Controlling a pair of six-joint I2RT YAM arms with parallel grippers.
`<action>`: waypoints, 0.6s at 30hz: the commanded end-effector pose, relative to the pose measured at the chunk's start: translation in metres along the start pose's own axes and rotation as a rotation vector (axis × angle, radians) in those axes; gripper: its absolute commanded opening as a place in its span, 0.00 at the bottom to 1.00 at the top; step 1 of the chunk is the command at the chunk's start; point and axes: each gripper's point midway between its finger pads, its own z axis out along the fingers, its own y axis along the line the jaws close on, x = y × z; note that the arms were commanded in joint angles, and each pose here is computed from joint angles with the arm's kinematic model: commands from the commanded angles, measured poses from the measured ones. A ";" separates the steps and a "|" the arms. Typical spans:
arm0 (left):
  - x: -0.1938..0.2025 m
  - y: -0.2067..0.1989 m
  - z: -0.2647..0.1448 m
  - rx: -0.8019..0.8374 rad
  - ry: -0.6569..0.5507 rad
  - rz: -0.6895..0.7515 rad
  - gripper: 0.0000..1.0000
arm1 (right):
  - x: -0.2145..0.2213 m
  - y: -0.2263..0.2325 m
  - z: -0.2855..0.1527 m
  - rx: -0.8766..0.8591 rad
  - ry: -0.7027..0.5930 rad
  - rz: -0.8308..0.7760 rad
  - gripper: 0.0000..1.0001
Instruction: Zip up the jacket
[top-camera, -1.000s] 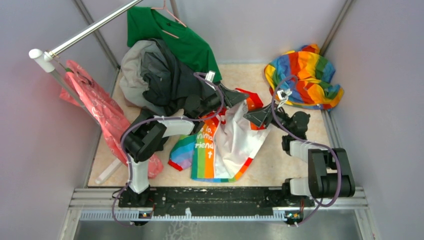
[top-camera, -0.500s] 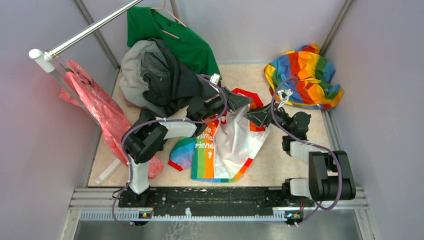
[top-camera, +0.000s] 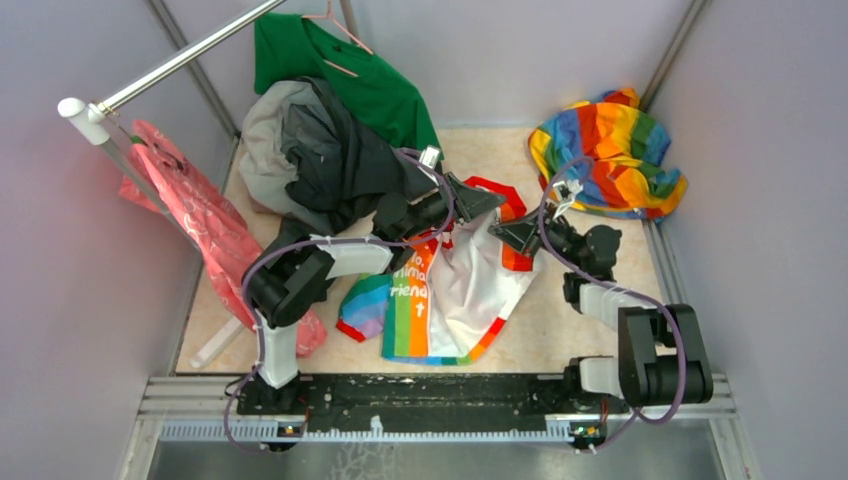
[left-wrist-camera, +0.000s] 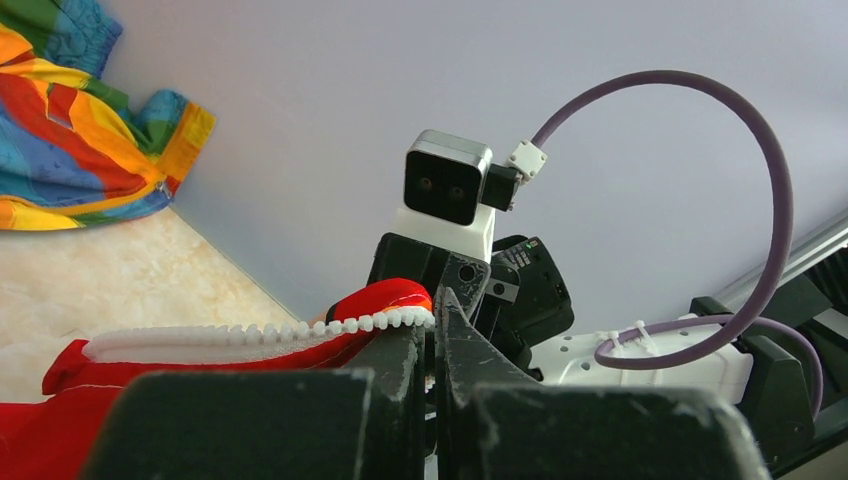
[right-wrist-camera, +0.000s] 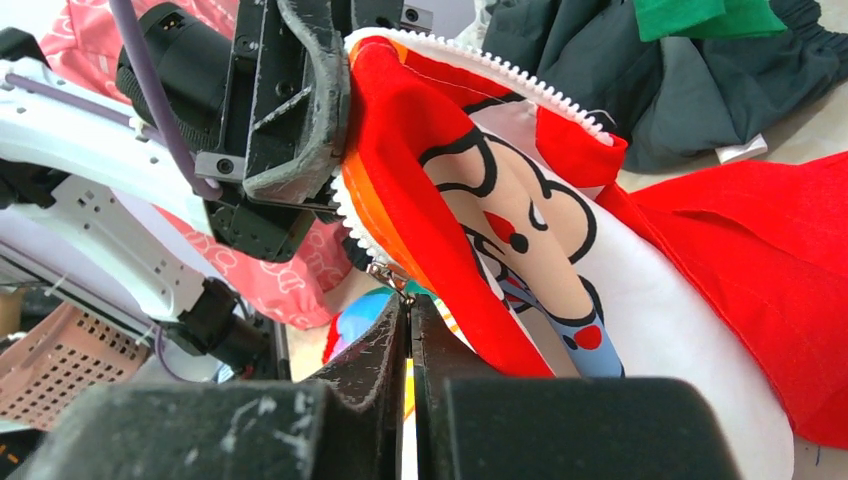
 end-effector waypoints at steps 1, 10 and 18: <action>-0.016 -0.028 0.007 0.071 -0.043 0.051 0.00 | -0.024 0.027 0.005 -0.095 -0.027 -0.133 0.00; -0.037 -0.014 0.001 0.112 -0.154 0.304 0.00 | -0.020 0.030 0.003 -0.098 0.038 -0.089 0.00; -0.049 -0.005 -0.015 0.176 -0.321 0.523 0.00 | -0.023 0.025 -0.003 -0.082 0.048 -0.065 0.00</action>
